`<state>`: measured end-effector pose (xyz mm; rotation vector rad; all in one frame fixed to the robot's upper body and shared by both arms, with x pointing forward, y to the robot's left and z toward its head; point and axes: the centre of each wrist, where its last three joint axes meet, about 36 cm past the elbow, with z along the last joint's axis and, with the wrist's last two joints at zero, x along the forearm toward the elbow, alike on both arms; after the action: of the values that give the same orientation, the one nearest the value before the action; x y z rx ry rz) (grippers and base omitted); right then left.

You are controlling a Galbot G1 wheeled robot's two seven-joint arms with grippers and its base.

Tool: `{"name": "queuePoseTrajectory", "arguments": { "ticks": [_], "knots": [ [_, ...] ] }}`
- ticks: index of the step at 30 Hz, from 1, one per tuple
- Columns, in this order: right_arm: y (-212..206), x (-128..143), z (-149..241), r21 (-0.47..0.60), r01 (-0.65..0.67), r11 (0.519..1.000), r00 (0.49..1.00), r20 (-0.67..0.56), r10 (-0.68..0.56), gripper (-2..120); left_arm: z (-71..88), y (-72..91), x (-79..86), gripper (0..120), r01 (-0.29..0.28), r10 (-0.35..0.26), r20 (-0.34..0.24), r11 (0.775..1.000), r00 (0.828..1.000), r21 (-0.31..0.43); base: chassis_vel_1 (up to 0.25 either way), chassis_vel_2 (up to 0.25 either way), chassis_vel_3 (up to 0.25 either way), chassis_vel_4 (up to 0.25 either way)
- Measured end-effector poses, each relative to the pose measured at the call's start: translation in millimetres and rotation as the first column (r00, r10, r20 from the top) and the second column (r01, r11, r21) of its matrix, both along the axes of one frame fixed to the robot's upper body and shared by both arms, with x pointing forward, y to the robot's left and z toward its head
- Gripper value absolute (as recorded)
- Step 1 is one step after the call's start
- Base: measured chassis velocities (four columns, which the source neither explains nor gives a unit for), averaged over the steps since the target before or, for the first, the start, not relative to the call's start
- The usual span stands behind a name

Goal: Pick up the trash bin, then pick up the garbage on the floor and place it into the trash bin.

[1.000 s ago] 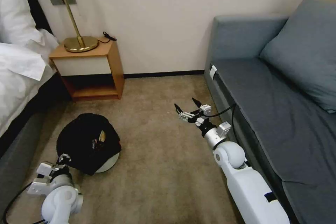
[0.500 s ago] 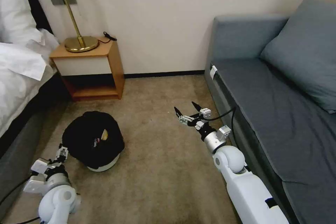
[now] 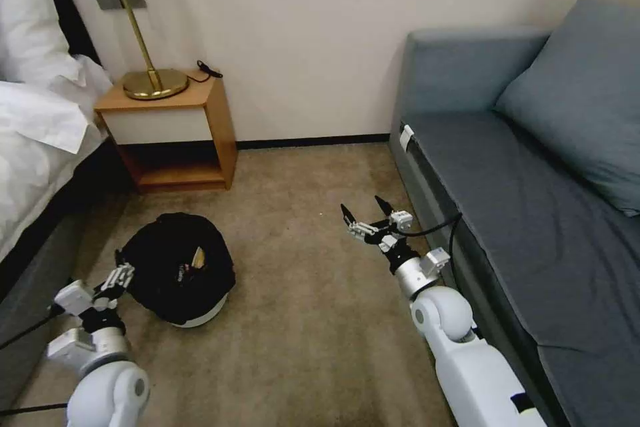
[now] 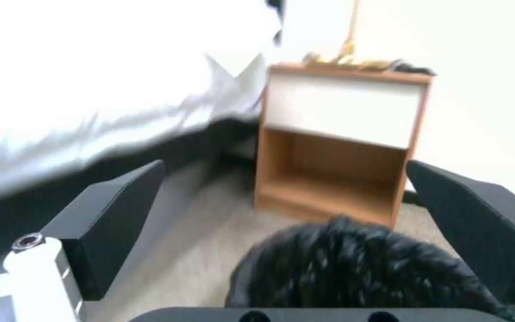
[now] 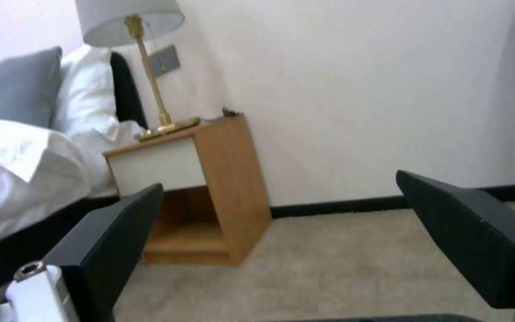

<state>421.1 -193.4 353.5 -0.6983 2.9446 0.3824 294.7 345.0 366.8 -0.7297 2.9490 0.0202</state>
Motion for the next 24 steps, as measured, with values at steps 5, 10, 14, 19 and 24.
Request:
{"name": "queuePoseTrajectory", "arguments": {
  "ticks": [5, 10, 14, 19, 24],
  "knots": [
    [1, -13, 4, 0.023, 0.018, 1.000, 1.000, 0.015, -0.018, 100, 7.5, -11.8, -0.6, 100, 0.061, -0.068, 0.033, 0.984, 0.997, 0.169, 0.000, 0.000, 0.000, 0.000],
    [5, -32, 2, 0.024, 0.030, 0.999, 0.999, 0.019, -0.031, 100, 4.6, -29.4, -8.5, 100, 0.120, -0.128, 0.020, 0.969, 0.992, 0.214, 0.000, 0.000, 0.000, 0.000],
    [6, -45, 3, 0.023, 0.036, 0.999, 0.999, 0.022, -0.036, 100, -0.9, -38.6, -15.7, 100, 0.160, -0.163, -0.003, 0.960, 0.987, 0.230, 0.000, 0.000, 0.000, 0.000],
    [4, -51, 3, 0.019, 0.042, 0.999, 0.999, 0.027, -0.043, 100, -3.0, -39.7, -17.0, 100, 0.174, -0.177, -0.008, 0.956, 0.984, 0.234, 0.000, 0.000, 0.000, 0.000],
    [4, -51, 3, 0.019, 0.042, 0.999, 0.999, 0.027, -0.042, 100, -3.5, -39.5, -17.0, 100, 0.174, -0.177, -0.009, 0.957, 0.984, 0.232, 0.000, 0.000, 0.000, 0.000]
  ]
}}
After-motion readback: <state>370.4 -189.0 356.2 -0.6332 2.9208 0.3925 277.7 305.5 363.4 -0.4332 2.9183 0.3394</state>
